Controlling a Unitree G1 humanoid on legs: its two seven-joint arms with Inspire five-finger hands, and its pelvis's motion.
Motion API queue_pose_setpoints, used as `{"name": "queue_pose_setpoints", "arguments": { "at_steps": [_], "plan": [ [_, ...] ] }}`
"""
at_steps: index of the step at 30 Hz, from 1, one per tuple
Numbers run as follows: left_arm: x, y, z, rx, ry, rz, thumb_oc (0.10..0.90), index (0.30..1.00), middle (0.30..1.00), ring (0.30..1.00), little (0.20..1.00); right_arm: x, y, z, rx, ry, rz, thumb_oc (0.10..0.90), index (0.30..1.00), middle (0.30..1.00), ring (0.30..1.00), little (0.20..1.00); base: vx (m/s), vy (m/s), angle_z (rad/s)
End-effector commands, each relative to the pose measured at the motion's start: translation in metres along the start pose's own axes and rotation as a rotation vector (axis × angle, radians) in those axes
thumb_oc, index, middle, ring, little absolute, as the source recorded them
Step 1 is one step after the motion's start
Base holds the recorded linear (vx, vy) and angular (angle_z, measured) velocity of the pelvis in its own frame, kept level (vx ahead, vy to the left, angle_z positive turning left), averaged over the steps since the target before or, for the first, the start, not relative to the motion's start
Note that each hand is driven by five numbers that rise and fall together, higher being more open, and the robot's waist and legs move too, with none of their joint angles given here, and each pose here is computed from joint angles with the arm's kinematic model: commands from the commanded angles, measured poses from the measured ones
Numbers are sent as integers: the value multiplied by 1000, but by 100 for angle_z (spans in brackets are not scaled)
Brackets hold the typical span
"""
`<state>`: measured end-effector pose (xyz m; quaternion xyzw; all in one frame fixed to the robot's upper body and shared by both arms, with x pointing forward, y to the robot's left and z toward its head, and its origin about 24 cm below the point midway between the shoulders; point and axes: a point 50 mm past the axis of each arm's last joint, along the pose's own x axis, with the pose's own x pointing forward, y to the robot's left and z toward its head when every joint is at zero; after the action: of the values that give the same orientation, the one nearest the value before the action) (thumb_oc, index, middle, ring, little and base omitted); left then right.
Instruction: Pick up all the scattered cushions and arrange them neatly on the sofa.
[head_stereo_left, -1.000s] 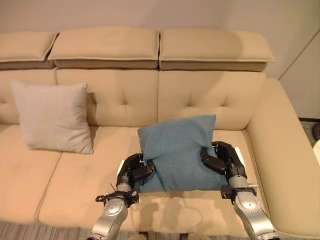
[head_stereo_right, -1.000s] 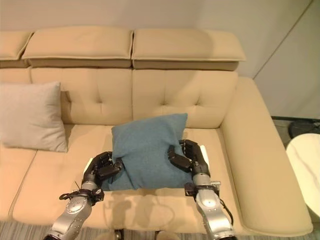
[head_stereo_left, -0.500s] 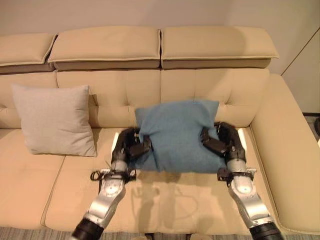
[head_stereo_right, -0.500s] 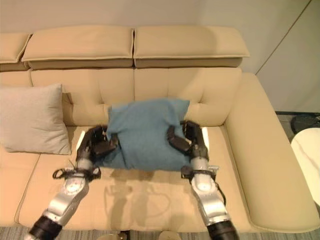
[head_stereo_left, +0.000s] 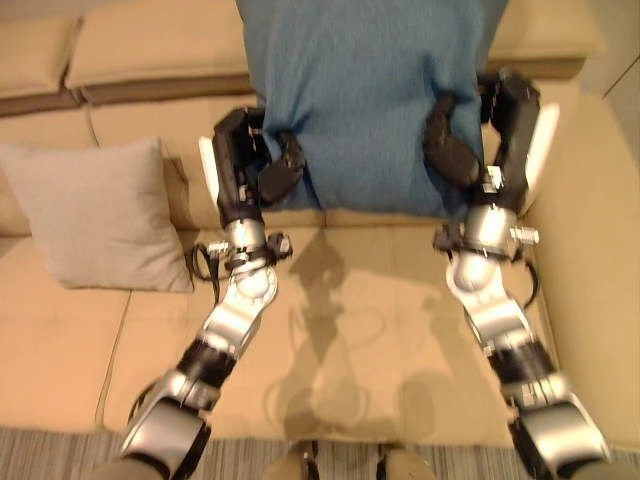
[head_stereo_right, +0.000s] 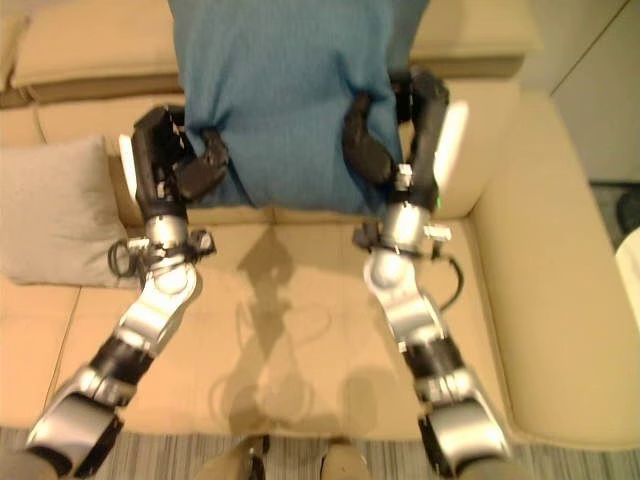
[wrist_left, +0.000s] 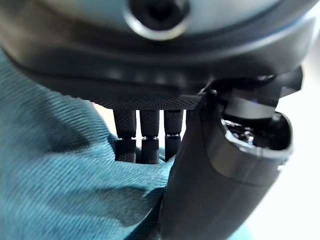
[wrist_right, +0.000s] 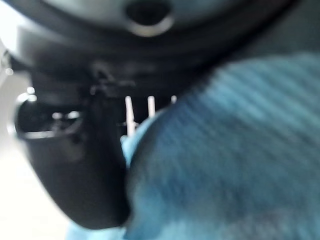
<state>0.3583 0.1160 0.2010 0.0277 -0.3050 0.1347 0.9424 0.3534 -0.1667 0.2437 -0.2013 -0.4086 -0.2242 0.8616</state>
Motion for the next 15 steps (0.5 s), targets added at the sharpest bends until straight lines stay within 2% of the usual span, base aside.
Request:
{"name": "queue_pose_setpoints", "arguments": {
  "at_steps": [1, 3, 4, 5, 6, 7, 8, 14, 15],
  "plan": [
    [21, -46, 86, -187, -368, -173, 400, 300, 300, 300, 300, 27, 16, 73, 157, -299, -21, 400, 300, 300, 300, 300, -32, -23, -9],
    [43, -49, 84, -113, -333, -191, 400, 300, 300, 300, 300, 44, 21, 68, 108, -268, -24, 400, 300, 300, 300, 300, -68, -15, -7],
    [59, -49, 83, -67, -294, -219, 536, 505, 505, 505, 505, 57, 21, 57, 74, -195, -24, 400, 300, 300, 300, 300, -73, -3, -5],
    [64, -48, 84, -55, -287, -231, 706, 759, 759, 759, 759, 61, 22, 52, 60, -167, -8, 400, 300, 300, 300, 300, -50, -5, -3],
    [65, -48, 84, -56, -288, -231, 800, 900, 900, 900, 900, 61, 22, 53, 61, -168, -8, 478, 418, 418, 418, 418, -21, 9, -10],
    [71, -43, 78, -32, -248, -232, 800, 900, 900, 900, 900, 66, 20, 38, 9, -108, 19, 595, 592, 592, 592, 592, -20, 11, -6],
    [71, -41, 75, -35, -235, -239, 800, 900, 900, 900, 900, 66, 20, 34, -5, -87, 36, 800, 900, 900, 900, 900, -31, 3, -1],
    [67, -29, 48, 18, -146, -239, 800, 900, 900, 900, 900, 56, 24, 16, -40, -16, 117, 800, 900, 900, 900, 900, -3, -8, -7],
    [63, -22, 32, 36, -88, -233, 800, 900, 900, 900, 900, 48, 26, 7, -46, 14, 149, 800, 900, 900, 900, 900, -16, -52, -13]
  ]
}}
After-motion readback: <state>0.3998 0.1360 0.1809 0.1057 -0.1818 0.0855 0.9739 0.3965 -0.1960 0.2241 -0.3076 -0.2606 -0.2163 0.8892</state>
